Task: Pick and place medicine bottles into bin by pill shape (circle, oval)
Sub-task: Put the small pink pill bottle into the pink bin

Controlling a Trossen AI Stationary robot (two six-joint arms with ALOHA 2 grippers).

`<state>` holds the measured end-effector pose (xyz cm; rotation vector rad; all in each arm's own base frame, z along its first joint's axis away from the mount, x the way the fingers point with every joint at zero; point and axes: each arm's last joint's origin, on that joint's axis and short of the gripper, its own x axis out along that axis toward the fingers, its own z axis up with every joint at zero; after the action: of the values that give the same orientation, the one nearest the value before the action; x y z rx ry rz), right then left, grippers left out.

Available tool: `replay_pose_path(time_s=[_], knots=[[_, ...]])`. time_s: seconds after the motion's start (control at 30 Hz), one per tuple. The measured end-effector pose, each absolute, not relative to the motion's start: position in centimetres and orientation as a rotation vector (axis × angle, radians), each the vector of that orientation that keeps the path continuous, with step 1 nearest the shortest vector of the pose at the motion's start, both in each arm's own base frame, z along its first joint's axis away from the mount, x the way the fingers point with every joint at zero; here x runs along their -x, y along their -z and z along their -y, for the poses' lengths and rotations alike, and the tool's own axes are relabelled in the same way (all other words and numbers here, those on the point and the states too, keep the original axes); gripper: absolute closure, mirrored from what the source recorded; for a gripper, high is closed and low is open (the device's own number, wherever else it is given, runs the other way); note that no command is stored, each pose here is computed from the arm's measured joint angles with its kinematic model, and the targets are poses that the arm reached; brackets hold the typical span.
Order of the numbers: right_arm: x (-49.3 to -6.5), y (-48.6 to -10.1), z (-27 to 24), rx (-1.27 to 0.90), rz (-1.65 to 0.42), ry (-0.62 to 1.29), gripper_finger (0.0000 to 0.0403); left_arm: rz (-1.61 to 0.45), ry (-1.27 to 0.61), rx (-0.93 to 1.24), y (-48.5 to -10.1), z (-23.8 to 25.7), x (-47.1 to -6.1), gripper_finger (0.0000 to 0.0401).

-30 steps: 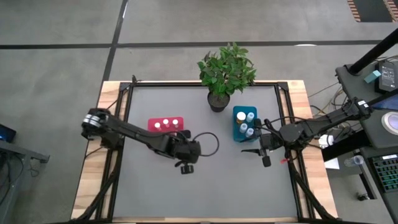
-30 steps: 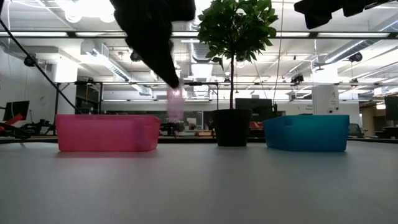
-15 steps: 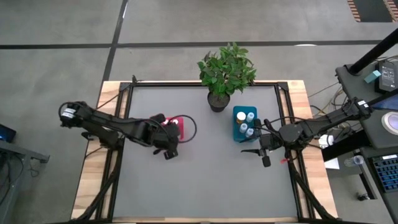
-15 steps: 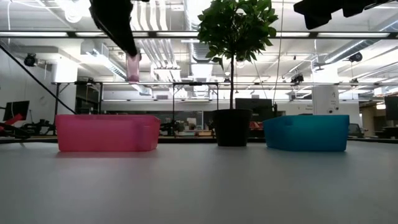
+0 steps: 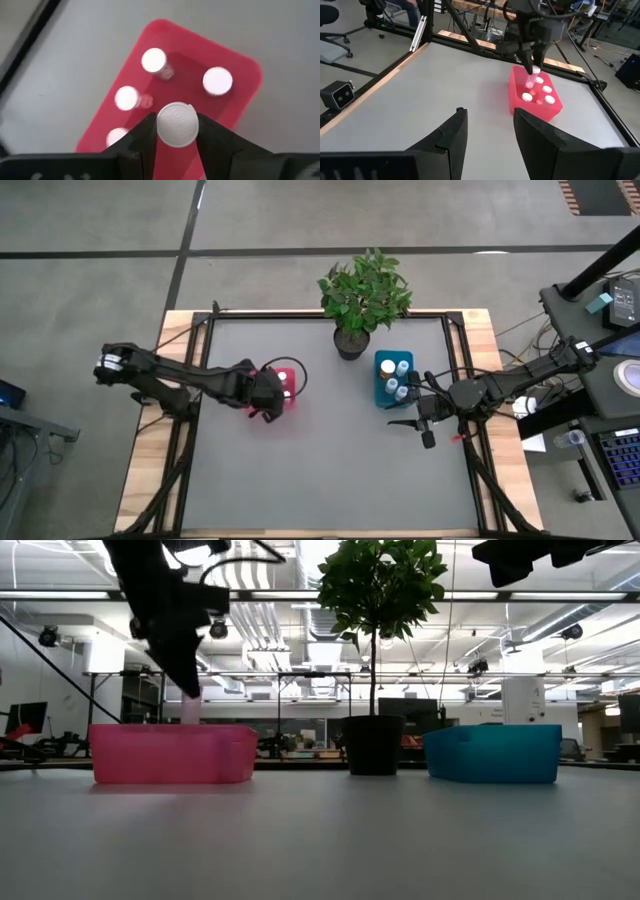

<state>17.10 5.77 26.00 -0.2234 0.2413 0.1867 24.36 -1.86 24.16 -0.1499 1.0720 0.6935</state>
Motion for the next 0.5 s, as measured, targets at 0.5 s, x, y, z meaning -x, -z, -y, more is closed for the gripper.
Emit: replay_pose_path(time_s=[0.5], knots=[[-17.1,-26.0,-5.8,0.223,-0.241,-0.187,0.0252,-1.013,-0.828,0.376,-20.7,0.1,-23.9,0.0301]])
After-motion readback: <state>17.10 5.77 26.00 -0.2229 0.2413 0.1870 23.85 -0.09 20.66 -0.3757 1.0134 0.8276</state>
